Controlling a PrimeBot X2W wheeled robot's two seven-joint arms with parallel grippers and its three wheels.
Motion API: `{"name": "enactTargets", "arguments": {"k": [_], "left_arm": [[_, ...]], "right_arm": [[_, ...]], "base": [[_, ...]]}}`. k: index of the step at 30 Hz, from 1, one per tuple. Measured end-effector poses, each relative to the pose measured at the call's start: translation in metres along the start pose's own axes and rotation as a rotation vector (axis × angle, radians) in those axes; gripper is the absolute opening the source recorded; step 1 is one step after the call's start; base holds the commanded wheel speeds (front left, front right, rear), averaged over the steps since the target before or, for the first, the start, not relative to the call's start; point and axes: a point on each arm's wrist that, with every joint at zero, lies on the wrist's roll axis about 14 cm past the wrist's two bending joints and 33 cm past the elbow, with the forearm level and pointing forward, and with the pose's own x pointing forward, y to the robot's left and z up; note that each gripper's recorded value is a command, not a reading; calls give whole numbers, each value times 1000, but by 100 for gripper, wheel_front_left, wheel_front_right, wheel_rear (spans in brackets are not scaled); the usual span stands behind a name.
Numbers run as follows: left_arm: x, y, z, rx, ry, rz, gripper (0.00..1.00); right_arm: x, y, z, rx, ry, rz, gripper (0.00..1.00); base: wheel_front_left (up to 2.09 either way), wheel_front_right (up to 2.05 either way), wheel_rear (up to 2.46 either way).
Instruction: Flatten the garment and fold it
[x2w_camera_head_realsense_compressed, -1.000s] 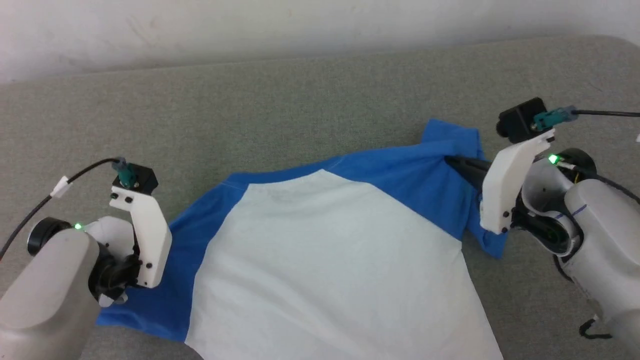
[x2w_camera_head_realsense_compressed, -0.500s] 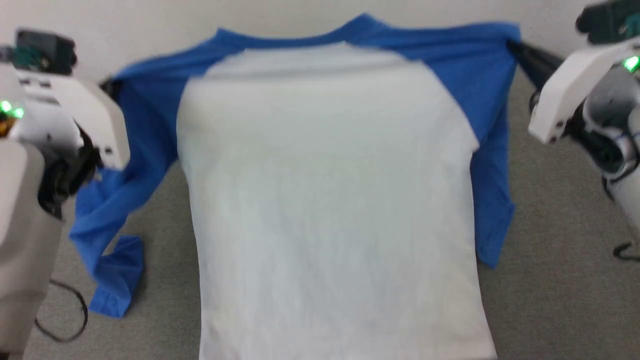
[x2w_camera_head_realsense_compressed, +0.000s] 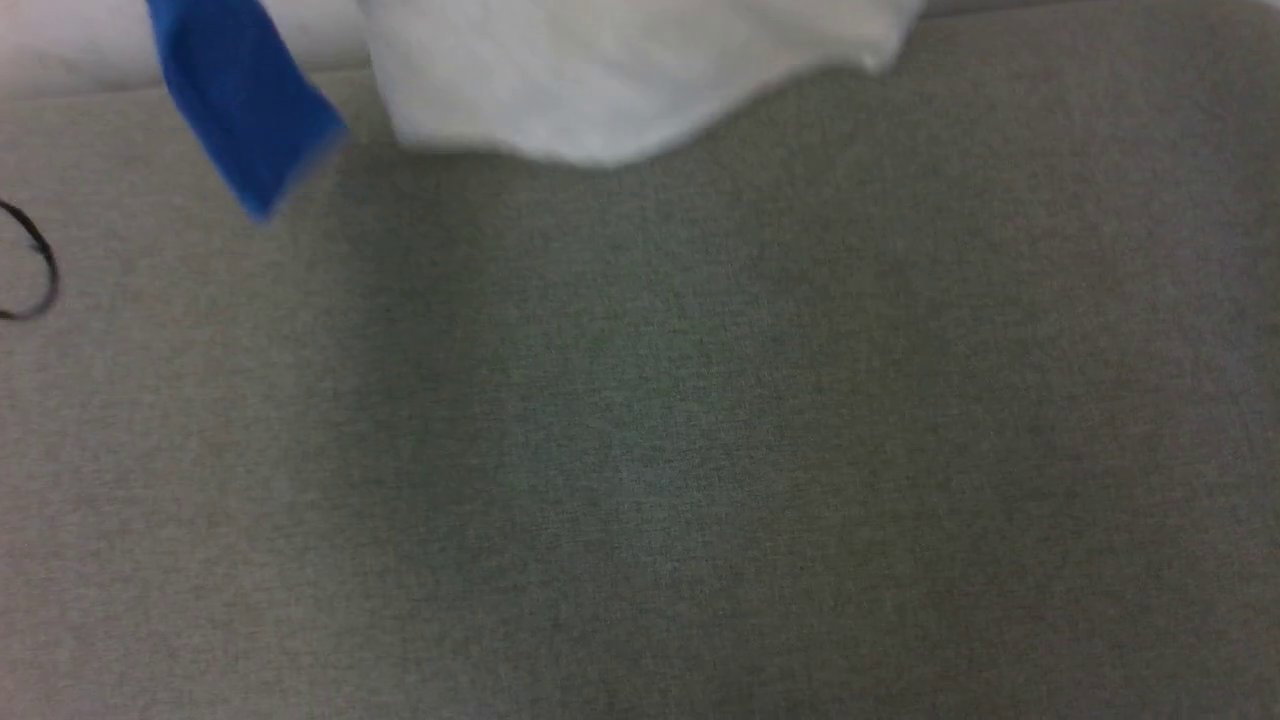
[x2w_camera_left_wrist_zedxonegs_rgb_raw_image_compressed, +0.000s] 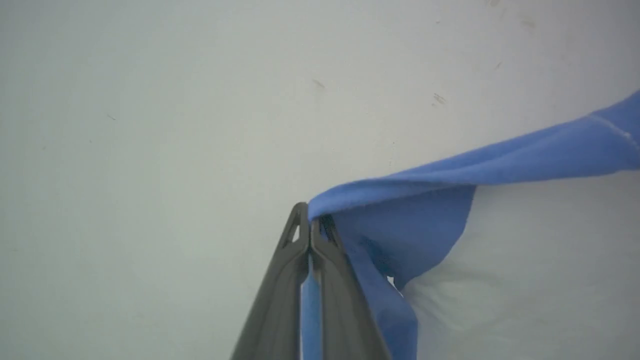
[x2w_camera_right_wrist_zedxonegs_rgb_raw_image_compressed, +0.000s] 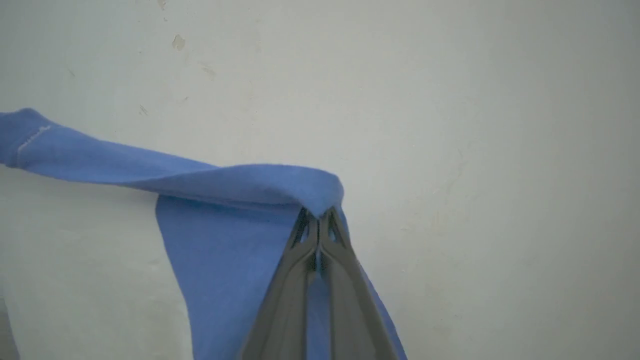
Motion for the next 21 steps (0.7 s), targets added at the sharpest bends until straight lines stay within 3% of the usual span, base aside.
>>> {"name": "enactTargets", "arguments": {"k": [4, 10, 16, 21], "left_arm": [[26, -7, -9, 9, -37, -3, 0], [38, -20, -87, -46, 94, -15, 0], [21, -27, -165, -124, 227, -8, 0], [-8, -26, -206, -184, 298, 15, 0]], "right_arm": [[16, -5, -15, -19, -2, -8, 0], [23, 7, -85, 4, 114, 19, 0], [5, 25, -171, 55, 282, 48, 0], [-21, 44, -213, 112, 357, 74, 0]], "base": [[0, 0, 0], [0, 0, 0], [0, 0, 0], [0, 0, 0]]}}
